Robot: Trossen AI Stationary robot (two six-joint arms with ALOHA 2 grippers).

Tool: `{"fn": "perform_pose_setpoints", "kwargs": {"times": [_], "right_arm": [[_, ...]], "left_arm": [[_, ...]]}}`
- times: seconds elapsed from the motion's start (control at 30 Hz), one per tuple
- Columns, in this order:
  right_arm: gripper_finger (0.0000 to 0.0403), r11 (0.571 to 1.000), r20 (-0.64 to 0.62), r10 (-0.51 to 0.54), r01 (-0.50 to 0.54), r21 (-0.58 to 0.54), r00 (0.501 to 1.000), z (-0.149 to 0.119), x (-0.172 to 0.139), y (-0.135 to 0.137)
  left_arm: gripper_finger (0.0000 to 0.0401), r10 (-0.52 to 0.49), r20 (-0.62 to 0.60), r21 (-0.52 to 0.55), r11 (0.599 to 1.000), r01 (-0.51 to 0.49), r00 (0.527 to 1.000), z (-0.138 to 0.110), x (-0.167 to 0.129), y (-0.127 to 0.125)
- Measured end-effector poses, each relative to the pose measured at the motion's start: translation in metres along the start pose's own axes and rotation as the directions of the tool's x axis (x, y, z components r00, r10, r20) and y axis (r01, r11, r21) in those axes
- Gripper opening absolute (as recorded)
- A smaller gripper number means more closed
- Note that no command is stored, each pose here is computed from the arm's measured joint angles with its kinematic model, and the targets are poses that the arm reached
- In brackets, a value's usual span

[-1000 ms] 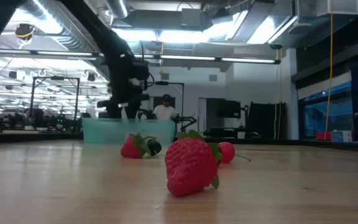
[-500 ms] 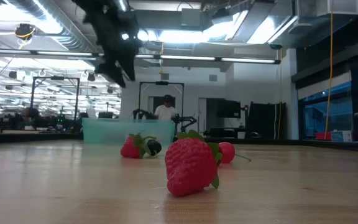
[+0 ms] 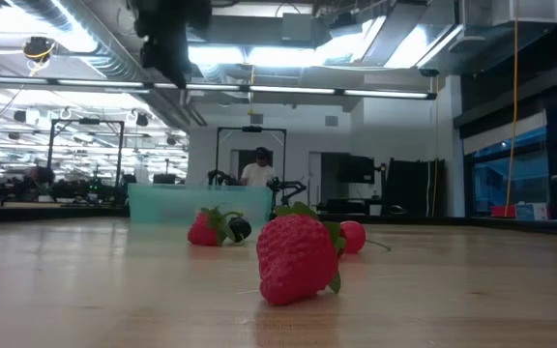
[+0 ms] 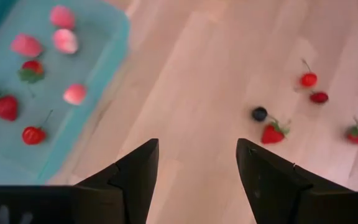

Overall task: Pick and placing Produce into tupperware
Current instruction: Put the red cherry into the blue bin

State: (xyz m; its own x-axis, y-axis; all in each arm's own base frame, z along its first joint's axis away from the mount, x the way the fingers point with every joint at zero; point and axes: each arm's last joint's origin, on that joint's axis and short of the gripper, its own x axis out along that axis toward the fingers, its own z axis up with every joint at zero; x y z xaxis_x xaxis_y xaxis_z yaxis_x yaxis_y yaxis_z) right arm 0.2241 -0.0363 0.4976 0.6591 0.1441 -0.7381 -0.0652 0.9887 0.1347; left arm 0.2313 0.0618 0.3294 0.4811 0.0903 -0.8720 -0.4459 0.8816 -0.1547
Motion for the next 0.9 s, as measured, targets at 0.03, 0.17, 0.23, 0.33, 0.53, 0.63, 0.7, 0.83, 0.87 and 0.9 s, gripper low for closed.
{"fn": "perform_pose_setpoints", "kwargs": {"times": [0.03,0.17,0.23,0.33,0.53,0.63,0.7,0.83,0.87,0.9], "right_arm": [[0.0136,1.0,-0.004,0.008,-0.008,-0.006,1.0,0.0,0.001,0.002],[0.0136,0.998,-0.059,0.045,-0.047,-0.034,0.997,-0.005,0.015,0.012],[0.0136,0.996,-0.084,0.062,-0.067,-0.053,0.995,-0.009,0.028,0.015],[0.0136,0.99,-0.129,0.082,-0.096,-0.105,0.988,-0.02,0.054,0.018],[0.0136,0.982,-0.107,0.102,-0.117,-0.146,0.989,-0.048,0.115,0.016],[0.0136,0.98,-0.107,0.109,-0.124,-0.153,0.988,-0.069,0.144,0.014],[0.0136,0.983,-0.101,0.113,-0.126,-0.137,0.988,-0.083,0.164,0.013],[0.0136,0.987,-0.06,0.125,-0.13,-0.09,0.99,-0.111,0.207,0.01],[0.0136,0.987,-0.04,0.131,-0.134,-0.089,0.991,-0.118,0.217,0.01],[0.0136,0.987,-0.022,0.137,-0.138,-0.087,0.99,-0.124,0.226,0.011]], "left_arm": [[0.0209,-0.001,-0.001,0.023,1.0,0.001,1.0,-0.002,0.0,-0.006],[0.0208,0.008,0.001,0.108,0.994,-0.008,1.0,-0.008,0.0,-0.026],[0.0205,0.01,0.001,0.141,0.99,-0.01,1.0,-0.012,0.0,-0.034],[0.0201,0.025,-0.002,0.178,0.984,-0.024,1.0,-0.016,0.0,-0.042],[0.0196,0.041,0.008,0.21,0.977,-0.042,0.999,-0.019,-0.001,-0.049],[0.0196,0.041,0.008,0.211,0.977,-0.042,0.999,-0.02,-0.001,-0.049],[0.0197,0.041,0.008,0.211,0.977,-0.042,0.999,-0.02,-0.001,-0.049],[0.0196,0.044,0.003,0.212,0.976,-0.043,0.999,-0.021,0.002,-0.049],[0.0194,0.047,-0.002,0.212,0.976,-0.045,0.999,-0.022,0.004,-0.048],[0.0193,0.05,-0.009,0.213,0.976,-0.047,0.999,-0.023,0.006,-0.048]]}}
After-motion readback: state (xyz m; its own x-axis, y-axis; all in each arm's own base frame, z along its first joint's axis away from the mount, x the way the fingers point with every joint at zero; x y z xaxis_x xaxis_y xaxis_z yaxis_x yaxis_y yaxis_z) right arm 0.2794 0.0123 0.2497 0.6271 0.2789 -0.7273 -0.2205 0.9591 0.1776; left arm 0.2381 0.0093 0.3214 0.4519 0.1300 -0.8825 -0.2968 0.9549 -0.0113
